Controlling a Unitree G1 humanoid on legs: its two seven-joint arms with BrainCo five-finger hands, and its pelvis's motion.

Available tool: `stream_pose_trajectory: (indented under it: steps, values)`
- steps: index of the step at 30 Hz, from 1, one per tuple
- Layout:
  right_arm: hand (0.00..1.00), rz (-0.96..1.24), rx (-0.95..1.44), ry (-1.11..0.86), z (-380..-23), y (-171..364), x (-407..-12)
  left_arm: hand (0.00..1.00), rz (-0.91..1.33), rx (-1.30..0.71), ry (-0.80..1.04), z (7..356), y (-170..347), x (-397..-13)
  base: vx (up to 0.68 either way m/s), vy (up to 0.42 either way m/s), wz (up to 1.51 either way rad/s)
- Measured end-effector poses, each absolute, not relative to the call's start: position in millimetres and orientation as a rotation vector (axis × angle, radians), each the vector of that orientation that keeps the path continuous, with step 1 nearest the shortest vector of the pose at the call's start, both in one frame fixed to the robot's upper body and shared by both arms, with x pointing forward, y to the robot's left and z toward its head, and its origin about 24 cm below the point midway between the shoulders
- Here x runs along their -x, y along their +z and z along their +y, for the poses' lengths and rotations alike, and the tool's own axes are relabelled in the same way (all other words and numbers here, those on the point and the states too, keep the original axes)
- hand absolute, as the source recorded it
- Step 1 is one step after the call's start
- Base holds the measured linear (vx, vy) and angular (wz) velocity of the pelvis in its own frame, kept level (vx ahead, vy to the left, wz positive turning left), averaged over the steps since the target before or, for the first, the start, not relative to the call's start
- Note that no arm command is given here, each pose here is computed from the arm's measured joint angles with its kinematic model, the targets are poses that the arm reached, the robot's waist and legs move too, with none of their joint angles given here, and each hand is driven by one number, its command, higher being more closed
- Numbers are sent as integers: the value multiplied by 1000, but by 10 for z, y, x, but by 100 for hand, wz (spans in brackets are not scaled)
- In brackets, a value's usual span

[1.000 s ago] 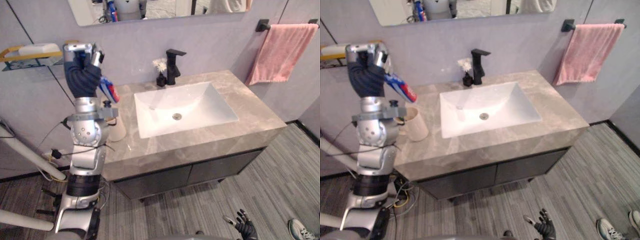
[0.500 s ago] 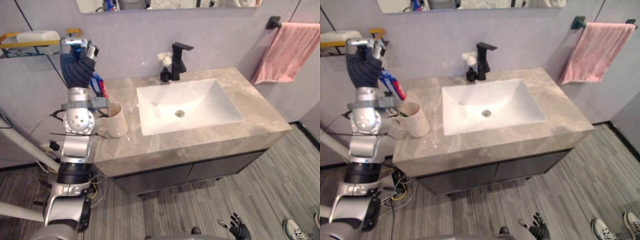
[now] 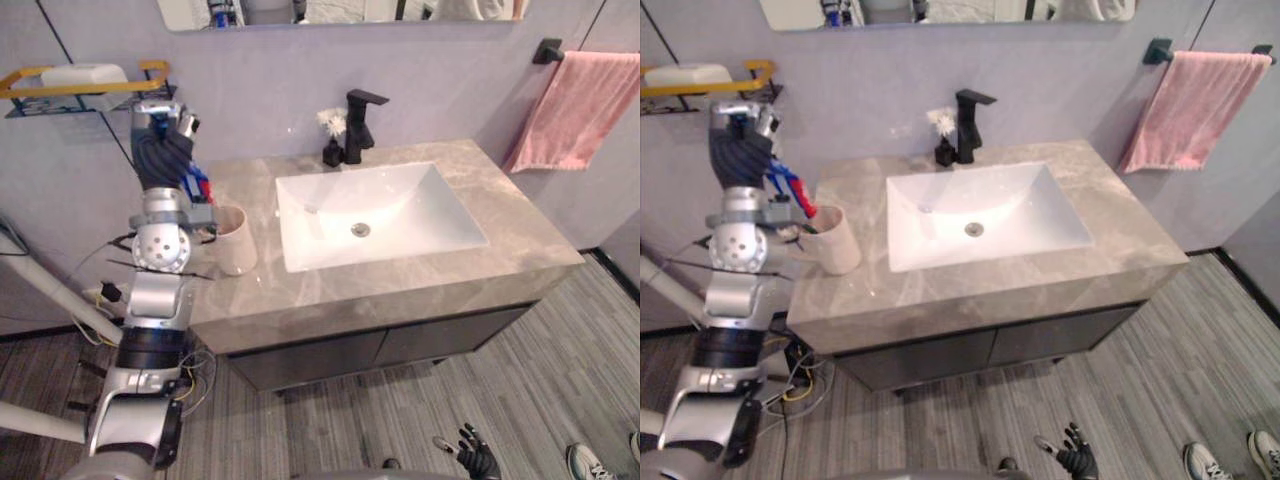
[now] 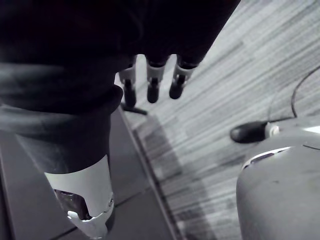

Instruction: Organize washtable

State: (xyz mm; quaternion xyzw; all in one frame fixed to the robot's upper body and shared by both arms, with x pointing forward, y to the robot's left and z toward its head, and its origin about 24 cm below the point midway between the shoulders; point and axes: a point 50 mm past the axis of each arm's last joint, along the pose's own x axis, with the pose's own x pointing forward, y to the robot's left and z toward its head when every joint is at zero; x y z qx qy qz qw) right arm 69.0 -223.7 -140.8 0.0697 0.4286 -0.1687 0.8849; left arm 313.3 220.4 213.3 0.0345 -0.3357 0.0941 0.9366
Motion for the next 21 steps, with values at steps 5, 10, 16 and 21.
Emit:
stream_pose_trajectory:
  steps: [5, 10, 16, 21]
  values:
    - [0, 891, -141, -343, -2232, -1407, -699, 100, -652, -76, 198, 2224, 2060, -3138, -10, -13, 1]
    - [0, 888, -141, -340, -2229, -1405, -713, 100, -643, -78, 197, 2222, 2046, -3143, -17, -36, 3]
    - [0, 883, -129, -343, -2241, -1397, -745, 100, -626, -56, 195, 2203, 1987, -3142, -32, -28, 0]
    - [0, 885, -126, -345, -2243, -1398, -738, 0, -594, -46, 200, 2202, 1893, -3134, -24, -20, 0]
